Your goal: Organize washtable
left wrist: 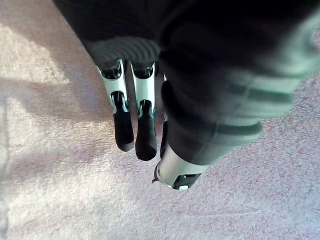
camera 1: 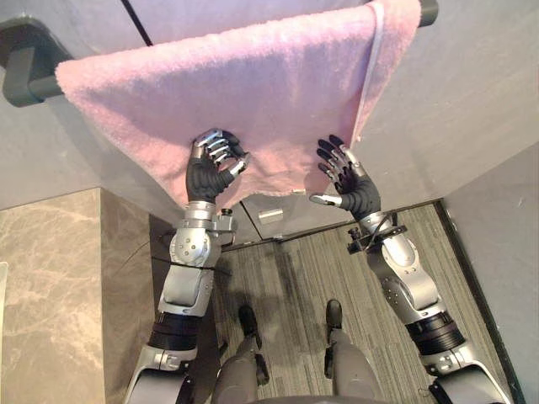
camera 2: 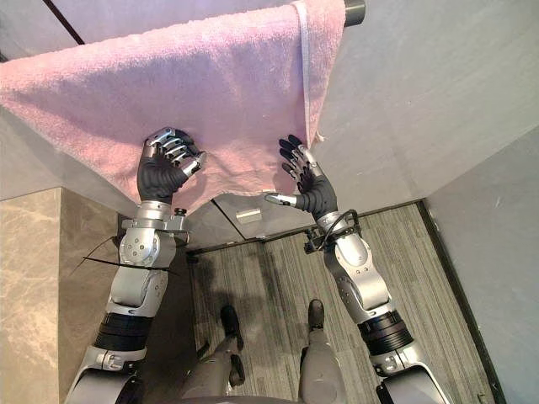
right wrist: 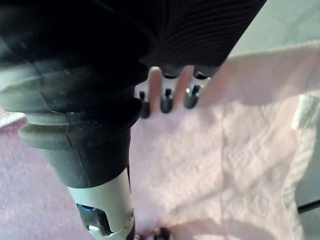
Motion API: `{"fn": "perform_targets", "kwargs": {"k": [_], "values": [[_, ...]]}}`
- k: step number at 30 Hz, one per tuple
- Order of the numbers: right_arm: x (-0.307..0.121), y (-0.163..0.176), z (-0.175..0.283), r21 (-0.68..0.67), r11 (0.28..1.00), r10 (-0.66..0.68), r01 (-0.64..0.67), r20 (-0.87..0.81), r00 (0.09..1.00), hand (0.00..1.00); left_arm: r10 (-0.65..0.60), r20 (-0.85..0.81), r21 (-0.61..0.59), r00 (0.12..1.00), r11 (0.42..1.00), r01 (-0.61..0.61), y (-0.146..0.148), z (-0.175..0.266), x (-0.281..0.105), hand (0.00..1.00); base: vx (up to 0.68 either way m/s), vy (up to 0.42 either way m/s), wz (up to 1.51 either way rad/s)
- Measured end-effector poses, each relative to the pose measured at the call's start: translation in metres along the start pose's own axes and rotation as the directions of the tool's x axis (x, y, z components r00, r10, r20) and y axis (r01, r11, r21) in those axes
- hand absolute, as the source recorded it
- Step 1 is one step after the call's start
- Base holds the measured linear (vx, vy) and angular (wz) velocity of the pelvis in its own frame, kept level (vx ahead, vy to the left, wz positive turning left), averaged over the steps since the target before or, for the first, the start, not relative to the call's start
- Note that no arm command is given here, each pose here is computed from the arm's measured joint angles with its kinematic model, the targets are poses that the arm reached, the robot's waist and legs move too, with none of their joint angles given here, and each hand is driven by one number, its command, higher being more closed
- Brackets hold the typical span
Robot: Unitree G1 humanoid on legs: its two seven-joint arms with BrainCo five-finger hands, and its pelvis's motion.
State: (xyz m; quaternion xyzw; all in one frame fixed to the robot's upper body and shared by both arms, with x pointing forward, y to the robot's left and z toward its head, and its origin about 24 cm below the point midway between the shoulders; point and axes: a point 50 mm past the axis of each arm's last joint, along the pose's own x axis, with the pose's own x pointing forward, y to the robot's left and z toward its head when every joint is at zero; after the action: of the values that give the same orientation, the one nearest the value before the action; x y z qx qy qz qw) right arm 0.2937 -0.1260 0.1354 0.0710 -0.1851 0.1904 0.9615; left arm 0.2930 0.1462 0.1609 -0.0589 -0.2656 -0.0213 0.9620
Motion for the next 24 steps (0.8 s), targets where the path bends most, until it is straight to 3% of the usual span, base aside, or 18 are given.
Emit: {"fn": "perform_targets", "kwargs": {"k": [7, 13, 17, 22, 24], "values": [[-0.031, 0.003, -0.031, 0.083, 0.994, -0.066, 0.076, -0.119, 0.991, 0.00, 0.059, -0.142, -0.024, 0.988, 0.998, -0.063, 0.012, -0.026, -0.032, 0.00, 0.05, 0.003, 0.00], [-0.073, 0.000, -0.070, 0.057, 0.988, -0.121, 0.147, -0.318, 0.940, 0.00, 0.041, -0.301, -0.042, 0.953, 0.998, -0.056, 0.019, -0.051, -0.072, 0.00, 0.02, 0.006, 0.09], [-0.112, -0.011, -0.099, 0.015, 0.977, -0.179, 0.213, -0.487, 0.855, 0.00, 0.020, -0.480, -0.034, 0.877, 0.999, -0.041, 0.021, -0.078, -0.110, 0.00, 0.00, 0.006, 0.05], [-0.166, -0.026, -0.134, -0.101, 0.956, -0.267, 0.275, -0.686, 0.677, 0.00, 0.019, -0.683, -0.003, 0.731, 1.000, -0.029, 0.029, -0.107, -0.165, 0.00, 0.00, 0.001, 0.01], [-0.193, -0.030, -0.151, -0.150, 0.947, -0.292, 0.285, -0.771, 0.565, 0.00, 0.033, -0.769, 0.028, 0.638, 0.999, -0.018, 0.034, -0.122, -0.192, 0.00, 0.00, 0.000, 0.00]]}}
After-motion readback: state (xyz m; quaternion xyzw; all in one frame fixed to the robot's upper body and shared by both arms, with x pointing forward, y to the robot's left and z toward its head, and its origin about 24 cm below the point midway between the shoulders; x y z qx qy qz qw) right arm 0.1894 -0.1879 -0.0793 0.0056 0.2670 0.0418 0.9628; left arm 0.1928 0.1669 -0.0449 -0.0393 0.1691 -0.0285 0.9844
